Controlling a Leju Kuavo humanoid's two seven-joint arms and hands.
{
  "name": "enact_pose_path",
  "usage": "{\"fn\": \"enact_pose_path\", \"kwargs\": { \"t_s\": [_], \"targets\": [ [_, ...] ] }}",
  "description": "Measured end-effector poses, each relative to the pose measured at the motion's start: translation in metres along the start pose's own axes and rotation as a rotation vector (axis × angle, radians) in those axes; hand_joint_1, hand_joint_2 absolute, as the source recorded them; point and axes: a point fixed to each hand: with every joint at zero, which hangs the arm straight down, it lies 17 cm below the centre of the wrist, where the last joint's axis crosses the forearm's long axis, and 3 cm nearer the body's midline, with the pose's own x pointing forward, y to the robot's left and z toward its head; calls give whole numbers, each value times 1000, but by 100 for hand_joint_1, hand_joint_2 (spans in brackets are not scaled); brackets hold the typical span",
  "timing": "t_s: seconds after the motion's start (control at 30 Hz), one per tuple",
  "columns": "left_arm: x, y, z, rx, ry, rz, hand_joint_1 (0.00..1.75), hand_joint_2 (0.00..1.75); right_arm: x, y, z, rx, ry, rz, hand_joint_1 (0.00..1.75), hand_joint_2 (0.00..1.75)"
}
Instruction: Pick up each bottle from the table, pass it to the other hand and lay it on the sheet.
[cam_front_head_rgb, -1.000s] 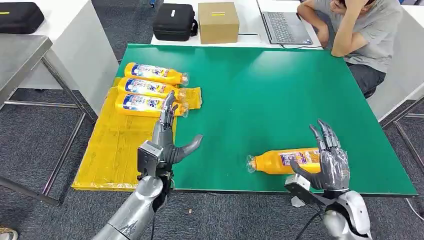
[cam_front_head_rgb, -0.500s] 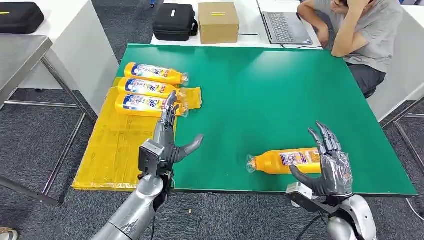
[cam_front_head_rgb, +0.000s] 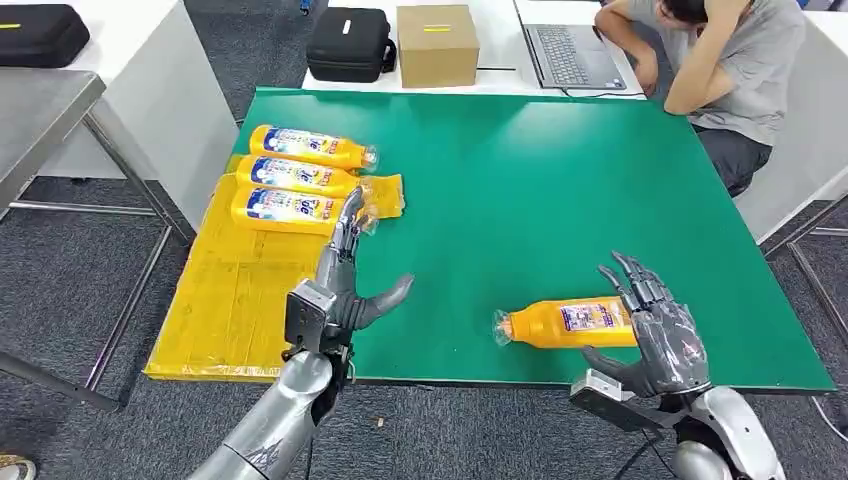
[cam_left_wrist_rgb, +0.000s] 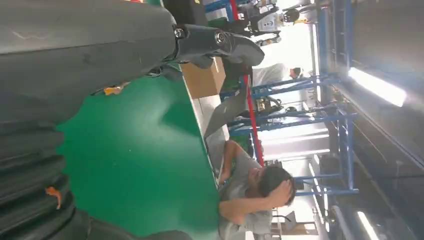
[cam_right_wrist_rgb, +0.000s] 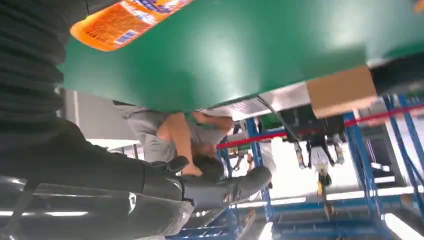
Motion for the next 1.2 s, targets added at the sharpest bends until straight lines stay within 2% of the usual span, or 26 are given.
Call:
{"fn": "enact_pose_path", "kwargs": {
  "t_s": [0.3,0.77,1.07,1.2],
  "targets": [
    [-18,-8,6,-37,55,34,0,175,-18,33,17,134,55,-1,0,175],
    [-25,-20,3,-81,79,49,0,175,-49,88,50,345,180,17,0,175],
    [-30,-21,5,-88,90,36,0,175,-61,105,50,366,202,10,0,175],
    [-30,-20,5,-87,88,22,0,175,-61,104,41,334,184,-6,0,175]
  ]
}}
